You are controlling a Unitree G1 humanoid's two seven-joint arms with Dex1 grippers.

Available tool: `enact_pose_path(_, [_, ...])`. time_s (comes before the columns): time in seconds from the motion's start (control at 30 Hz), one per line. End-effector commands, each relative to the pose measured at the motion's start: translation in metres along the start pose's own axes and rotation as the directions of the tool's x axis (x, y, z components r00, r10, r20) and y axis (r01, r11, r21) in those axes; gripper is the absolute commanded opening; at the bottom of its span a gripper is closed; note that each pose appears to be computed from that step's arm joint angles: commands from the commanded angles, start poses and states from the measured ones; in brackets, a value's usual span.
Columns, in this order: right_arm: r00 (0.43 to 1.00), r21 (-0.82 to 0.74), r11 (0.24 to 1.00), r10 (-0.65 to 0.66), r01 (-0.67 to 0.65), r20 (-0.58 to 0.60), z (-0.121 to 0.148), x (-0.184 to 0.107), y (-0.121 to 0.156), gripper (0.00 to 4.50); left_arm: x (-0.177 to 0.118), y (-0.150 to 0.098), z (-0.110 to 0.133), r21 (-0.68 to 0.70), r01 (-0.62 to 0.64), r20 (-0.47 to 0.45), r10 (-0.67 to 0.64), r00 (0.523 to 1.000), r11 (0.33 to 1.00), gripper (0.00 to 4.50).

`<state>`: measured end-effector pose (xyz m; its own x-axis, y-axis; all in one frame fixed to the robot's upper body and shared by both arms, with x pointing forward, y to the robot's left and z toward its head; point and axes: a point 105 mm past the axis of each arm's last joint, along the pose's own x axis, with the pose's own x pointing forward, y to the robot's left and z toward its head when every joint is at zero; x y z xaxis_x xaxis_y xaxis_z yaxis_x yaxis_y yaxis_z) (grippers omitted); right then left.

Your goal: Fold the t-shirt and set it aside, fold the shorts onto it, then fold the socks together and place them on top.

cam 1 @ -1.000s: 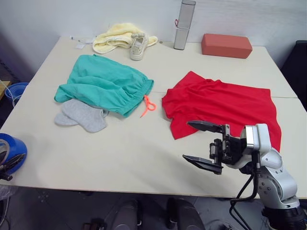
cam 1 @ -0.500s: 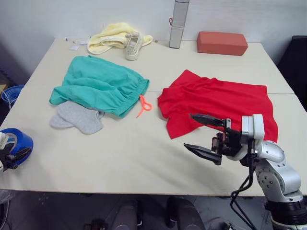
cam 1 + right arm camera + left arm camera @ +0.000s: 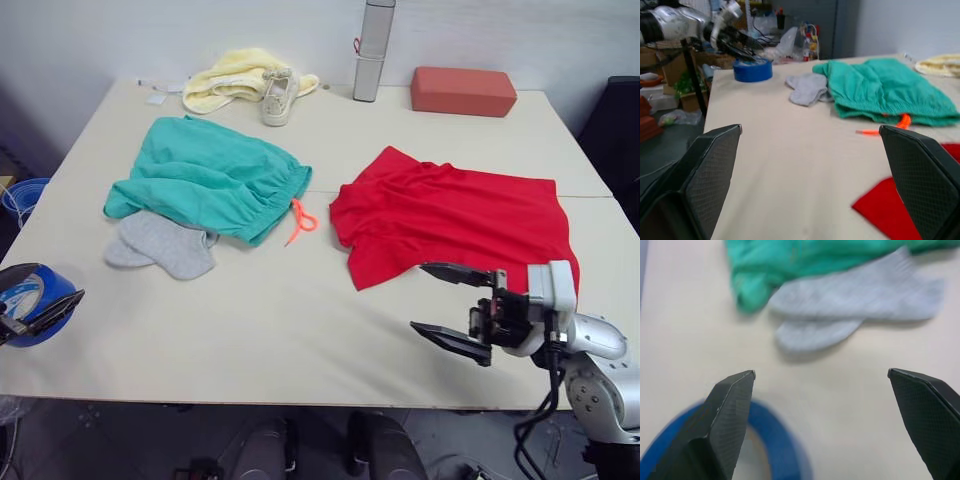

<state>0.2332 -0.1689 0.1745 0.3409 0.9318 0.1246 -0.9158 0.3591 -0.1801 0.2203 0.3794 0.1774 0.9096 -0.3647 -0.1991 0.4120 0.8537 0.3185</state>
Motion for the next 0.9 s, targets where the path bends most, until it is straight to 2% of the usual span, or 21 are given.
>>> enact_pose_path(0.03, [0.997, -0.069, 0.994, -0.083, 0.082, -0.001, 0.007, -0.026, -0.014, 4.50, -0.004, -0.032, 0.035, 0.105, 0.139, 0.130, -0.152, 0.980, 0.985, 4.47])
enact_pose_path(0.07, [0.995, -0.085, 0.992, -0.098, 0.096, -0.015, 0.004, -0.032, -0.016, 4.50, 0.000, -0.039, 0.040, 0.114, 0.157, 0.158, -0.174, 0.972, 0.981, 4.47])
enact_pose_path(0.13, [0.992, -0.110, 0.987, -0.120, 0.114, -0.049, -0.003, -0.044, -0.017, 4.50, 0.010, -0.062, 0.043, 0.134, 0.251, 0.157, -0.270, 0.950, 0.959, 4.47])
enact_pose_path(0.33, [0.960, -0.196, 0.962, -0.225, 0.191, -0.165, -0.022, -0.088, -0.007, 4.50, 0.029, -0.126, 0.033, 0.071, 0.473, 0.150, -0.478, 0.865, 0.878, 4.47])
enact_pose_path(0.5, [0.910, -0.199, 0.927, -0.356, 0.317, -0.213, -0.025, -0.122, 0.006, 4.50, 0.035, -0.151, 0.028, 0.019, 0.521, 0.151, -0.517, 0.842, 0.854, 4.47])
enact_pose_path(0.67, [0.881, -0.195, 0.887, -0.449, 0.419, -0.152, -0.020, -0.121, 0.005, 4.50, 0.041, -0.170, 0.034, -0.027, 0.595, 0.207, -0.578, 0.789, 0.803, 4.47])
enact_pose_path(0.73, [0.862, -0.213, 0.863, -0.489, 0.457, -0.132, -0.015, -0.122, 0.002, 4.50, 0.045, -0.177, 0.043, -0.021, 0.631, 0.244, -0.608, 0.755, 0.776, 4.47])
enact_pose_path(0.8, [0.820, -0.266, 0.813, -0.561, 0.518, -0.114, -0.005, -0.128, -0.011, 4.50, 0.052, -0.183, 0.057, 0.009, 0.655, 0.284, -0.630, 0.723, 0.756, 4.47])
enact_pose_path(0.9, [0.765, -0.318, 0.775, -0.616, 0.546, -0.189, -0.001, -0.136, -0.029, 4.50, 0.061, -0.191, 0.070, 0.036, 0.687, 0.322, -0.660, 0.679, 0.725, 4.47])
